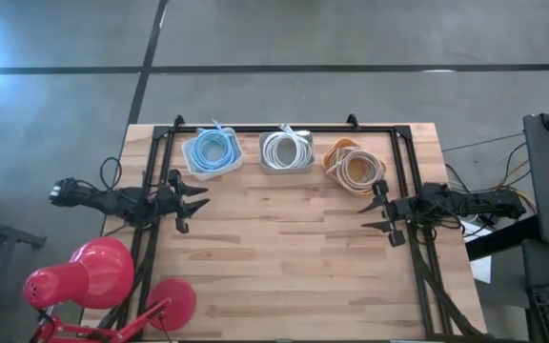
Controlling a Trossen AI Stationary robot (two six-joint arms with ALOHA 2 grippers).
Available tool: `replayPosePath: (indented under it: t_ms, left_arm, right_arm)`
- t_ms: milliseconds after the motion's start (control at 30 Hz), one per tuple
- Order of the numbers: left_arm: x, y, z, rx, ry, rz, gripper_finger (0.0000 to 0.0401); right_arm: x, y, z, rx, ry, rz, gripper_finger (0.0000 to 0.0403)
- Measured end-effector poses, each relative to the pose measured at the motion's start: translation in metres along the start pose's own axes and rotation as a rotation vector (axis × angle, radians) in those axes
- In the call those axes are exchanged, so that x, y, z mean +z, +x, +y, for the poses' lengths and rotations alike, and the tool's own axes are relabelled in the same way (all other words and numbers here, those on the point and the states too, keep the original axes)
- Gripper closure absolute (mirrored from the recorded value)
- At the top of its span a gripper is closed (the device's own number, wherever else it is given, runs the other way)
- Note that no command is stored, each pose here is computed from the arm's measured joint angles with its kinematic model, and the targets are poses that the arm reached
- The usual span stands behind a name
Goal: Pick & Place USB Port
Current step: Return to Home Position
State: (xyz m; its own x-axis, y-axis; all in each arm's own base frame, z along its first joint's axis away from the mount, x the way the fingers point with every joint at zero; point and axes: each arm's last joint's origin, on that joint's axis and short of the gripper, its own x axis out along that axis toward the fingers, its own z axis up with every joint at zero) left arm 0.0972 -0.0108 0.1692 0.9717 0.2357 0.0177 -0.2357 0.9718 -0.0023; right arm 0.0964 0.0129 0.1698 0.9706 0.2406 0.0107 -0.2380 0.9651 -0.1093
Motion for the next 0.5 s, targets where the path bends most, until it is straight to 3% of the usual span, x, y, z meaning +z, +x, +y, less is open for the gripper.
replayPosePath:
  t_ms: [500]
  left_arm:
    - [0.0, 0.0, 0.0, -0.001, 0.0, 0.0, 0.0245]
  right_arm:
    - [0.0002, 0.0, 0.0, 0.0, 0.001, -0.001, 0.0238]
